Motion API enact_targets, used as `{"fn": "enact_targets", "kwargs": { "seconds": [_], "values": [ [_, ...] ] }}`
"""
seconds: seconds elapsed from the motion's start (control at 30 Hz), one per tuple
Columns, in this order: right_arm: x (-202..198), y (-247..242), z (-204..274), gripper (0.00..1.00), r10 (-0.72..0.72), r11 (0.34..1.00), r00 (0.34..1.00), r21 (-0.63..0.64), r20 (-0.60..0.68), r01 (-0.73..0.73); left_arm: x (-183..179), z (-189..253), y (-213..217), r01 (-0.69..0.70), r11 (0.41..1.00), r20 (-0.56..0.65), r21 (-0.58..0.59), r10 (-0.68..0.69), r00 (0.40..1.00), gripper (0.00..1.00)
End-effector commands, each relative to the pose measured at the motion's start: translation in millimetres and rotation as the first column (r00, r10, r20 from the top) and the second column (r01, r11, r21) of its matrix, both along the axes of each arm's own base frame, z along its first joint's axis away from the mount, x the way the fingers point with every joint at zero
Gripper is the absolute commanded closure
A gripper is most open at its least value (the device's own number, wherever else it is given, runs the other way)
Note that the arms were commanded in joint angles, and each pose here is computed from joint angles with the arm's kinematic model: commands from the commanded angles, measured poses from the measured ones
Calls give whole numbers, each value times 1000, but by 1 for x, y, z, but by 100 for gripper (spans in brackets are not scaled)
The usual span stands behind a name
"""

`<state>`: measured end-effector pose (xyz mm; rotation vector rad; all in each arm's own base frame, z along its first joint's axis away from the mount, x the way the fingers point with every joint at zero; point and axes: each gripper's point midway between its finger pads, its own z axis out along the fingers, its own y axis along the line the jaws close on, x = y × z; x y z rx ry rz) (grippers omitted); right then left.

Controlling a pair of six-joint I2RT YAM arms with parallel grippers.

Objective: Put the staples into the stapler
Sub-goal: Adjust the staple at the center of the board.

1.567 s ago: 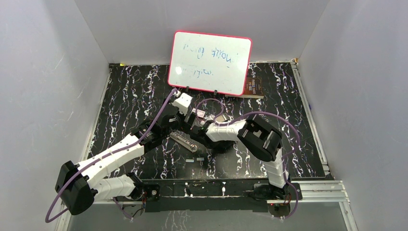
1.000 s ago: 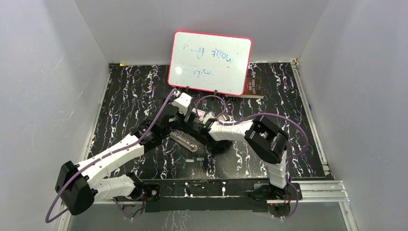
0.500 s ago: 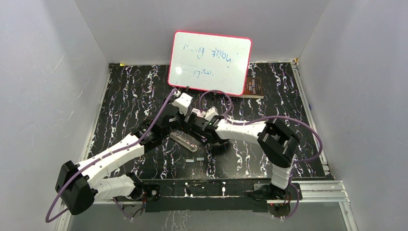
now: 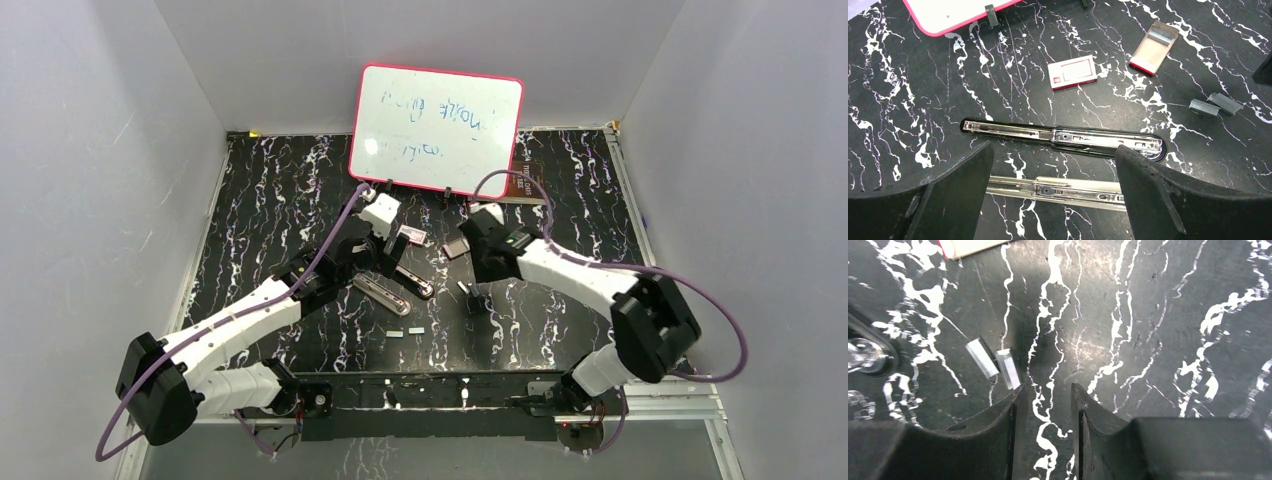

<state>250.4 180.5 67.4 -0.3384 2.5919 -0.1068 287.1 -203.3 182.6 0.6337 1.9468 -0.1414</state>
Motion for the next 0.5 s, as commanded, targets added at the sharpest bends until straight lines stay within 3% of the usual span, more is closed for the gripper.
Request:
{"fn": "enact_targets", "kwargs": {
  "seconds": [0.0,0.13,0.27,0.47],
  "values": [
    [10,32,18,55,70,936,997,346,17,-72,1,7,-3,3,1000,6,-22,-3,1000,9],
    [5,35,11,52,104,855,993,514,-48,-64,1,6,-4,3,1000,1,-21,-3,1000,10],
    [2,42,2,52,142,803,985,592,-95,-59,1,5,-5,5,1000,-5,-22,-6,1000,9],
    [3,43,-13,52,153,805,979,591,-136,-44,0,4,-4,3,1000,-11,-22,-4,1000,9]
  ]
}}
